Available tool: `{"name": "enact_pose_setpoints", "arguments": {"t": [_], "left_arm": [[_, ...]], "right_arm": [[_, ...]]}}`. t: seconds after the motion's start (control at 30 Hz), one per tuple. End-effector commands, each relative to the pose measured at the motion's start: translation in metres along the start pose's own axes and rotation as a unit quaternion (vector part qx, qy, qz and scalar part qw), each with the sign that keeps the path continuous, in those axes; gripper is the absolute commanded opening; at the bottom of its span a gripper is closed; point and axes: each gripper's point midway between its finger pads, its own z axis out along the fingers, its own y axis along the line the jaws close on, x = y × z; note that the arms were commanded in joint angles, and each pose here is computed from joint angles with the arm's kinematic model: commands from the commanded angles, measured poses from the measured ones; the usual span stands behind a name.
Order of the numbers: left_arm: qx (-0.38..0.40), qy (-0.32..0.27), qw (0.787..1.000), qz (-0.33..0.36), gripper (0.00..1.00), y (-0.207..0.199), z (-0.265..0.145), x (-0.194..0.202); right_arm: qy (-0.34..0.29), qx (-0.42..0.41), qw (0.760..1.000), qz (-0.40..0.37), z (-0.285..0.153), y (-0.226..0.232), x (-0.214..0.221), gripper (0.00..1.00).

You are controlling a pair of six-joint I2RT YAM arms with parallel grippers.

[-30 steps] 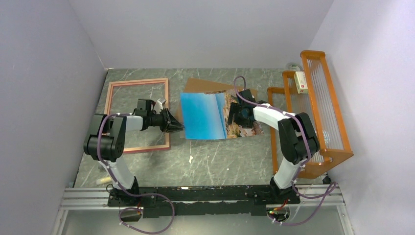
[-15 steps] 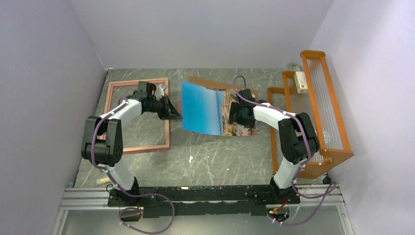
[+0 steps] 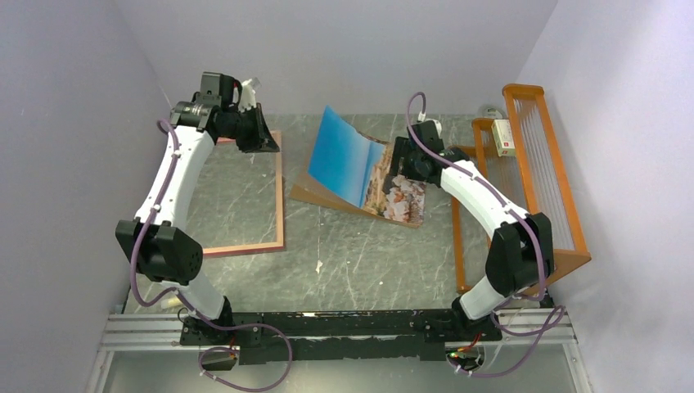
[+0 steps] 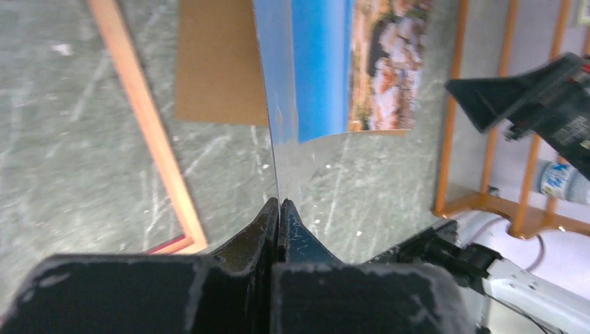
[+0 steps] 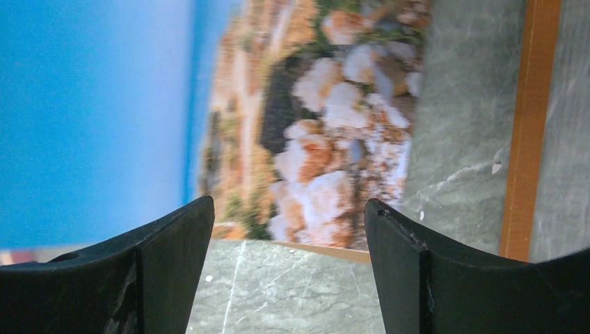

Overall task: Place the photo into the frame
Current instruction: Pick up the photo frame item at the center of the board.

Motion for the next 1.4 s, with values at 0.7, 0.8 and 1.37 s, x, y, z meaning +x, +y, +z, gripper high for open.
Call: {"name": "enact_pose_setpoints", "arguments": {"t": [0.7,0.8,1.37], "left_arm": [[0.049,-0.262,0.922,0.281,0.02,-0.111,-0.193,-0.055],[0.077,-0.266,0.915,0.294,0.03,-0.126,-0.205,-0.05],[0.262,-0.249,0.892,0.271,0.03,-0.195,-0.238,-0.026]], "right_arm": [[-0.227,-0.399,0.876,-0.149,-0.19,0.151,-0.153,0.99],[-0.237,-0.433,0.853,-0.17,-0.213,0.163,-0.163,0.99],[-0.161,-0.555,0.804,-0.139,-0.21,0.172,-0.096,0.99]]}}
